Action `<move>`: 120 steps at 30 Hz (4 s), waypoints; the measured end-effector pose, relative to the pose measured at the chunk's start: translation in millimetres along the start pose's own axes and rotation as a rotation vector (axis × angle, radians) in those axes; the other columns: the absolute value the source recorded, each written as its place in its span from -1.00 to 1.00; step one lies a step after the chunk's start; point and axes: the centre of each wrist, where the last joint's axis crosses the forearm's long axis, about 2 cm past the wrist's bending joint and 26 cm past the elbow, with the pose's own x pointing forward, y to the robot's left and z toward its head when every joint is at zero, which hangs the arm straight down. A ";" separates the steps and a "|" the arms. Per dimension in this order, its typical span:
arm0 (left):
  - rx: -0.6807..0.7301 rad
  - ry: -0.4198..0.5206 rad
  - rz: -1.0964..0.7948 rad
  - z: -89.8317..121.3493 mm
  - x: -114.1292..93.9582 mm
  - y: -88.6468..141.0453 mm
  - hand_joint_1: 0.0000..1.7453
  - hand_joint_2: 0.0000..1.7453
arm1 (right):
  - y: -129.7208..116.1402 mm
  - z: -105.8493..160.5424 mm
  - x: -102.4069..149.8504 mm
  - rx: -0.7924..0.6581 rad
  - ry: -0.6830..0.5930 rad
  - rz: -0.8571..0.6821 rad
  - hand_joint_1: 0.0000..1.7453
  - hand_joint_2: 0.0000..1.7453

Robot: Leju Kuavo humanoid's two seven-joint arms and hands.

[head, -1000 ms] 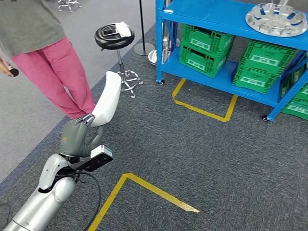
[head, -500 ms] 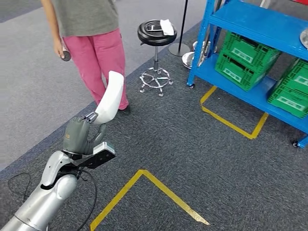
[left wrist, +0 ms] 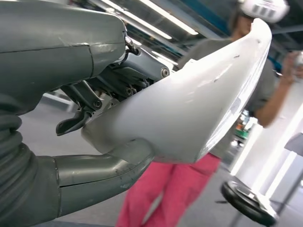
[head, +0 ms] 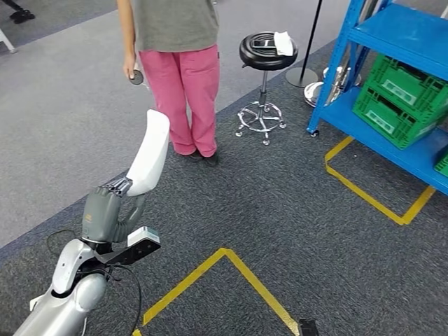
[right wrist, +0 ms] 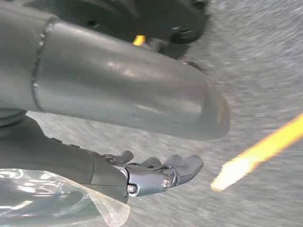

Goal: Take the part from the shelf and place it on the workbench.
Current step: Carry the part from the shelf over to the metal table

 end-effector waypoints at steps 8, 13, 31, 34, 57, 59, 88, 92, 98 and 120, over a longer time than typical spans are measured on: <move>0.020 0.041 -0.014 17.3 -1.4 3.5 1.00 1.00 | -2.0 -0.8 0.4 -0.016 -0.077 0.012 -1.00 -1.00; 0.029 0.051 -0.015 20.6 -0.6 4.2 1.00 1.00 | -1.3 -1.7 2.7 0.008 0.013 0.005 -1.00 -1.00; -0.008 -0.022 0.076 -33.8 19.1 -14.6 1.00 1.00 | 0.0 -0.5 -1.6 0.242 0.673 -0.045 -1.00 -1.00; -0.026 -0.024 0.089 -37.1 22.8 -20.8 1.00 1.00 | 0.1 -0.6 -1.3 0.250 0.712 -0.021 -1.00 -1.00; 0.182 -0.065 0.162 -52.4 27.3 -11.7 1.00 1.00 | -0.2 -3.9 5.7 0.248 0.685 0.031 -1.00 -1.00; 0.187 -0.067 0.162 -53.9 26.9 -10.3 1.00 1.00 | -0.4 -3.7 5.1 0.245 0.688 0.030 -1.00 -1.00; 0.154 -0.009 0.088 -38.7 15.6 -9.2 1.00 1.00 | -1.8 -4.2 5.3 0.200 0.686 0.057 -1.00 -1.00; 0.150 0.029 0.062 -20.5 4.9 -6.7 1.00 1.00 | -2.0 -3.0 2.5 0.198 0.682 0.072 -1.00 -1.00; 0.132 0.043 0.052 -8.0 1.4 -6.9 1.00 1.00 | 0.9 -2.3 3.4 0.204 0.687 0.067 -1.00 -1.00; 0.194 0.042 0.101 -8.7 15.3 -13.5 1.00 1.00 | -9.2 -4.5 0.5 0.127 0.672 0.076 -1.00 -1.00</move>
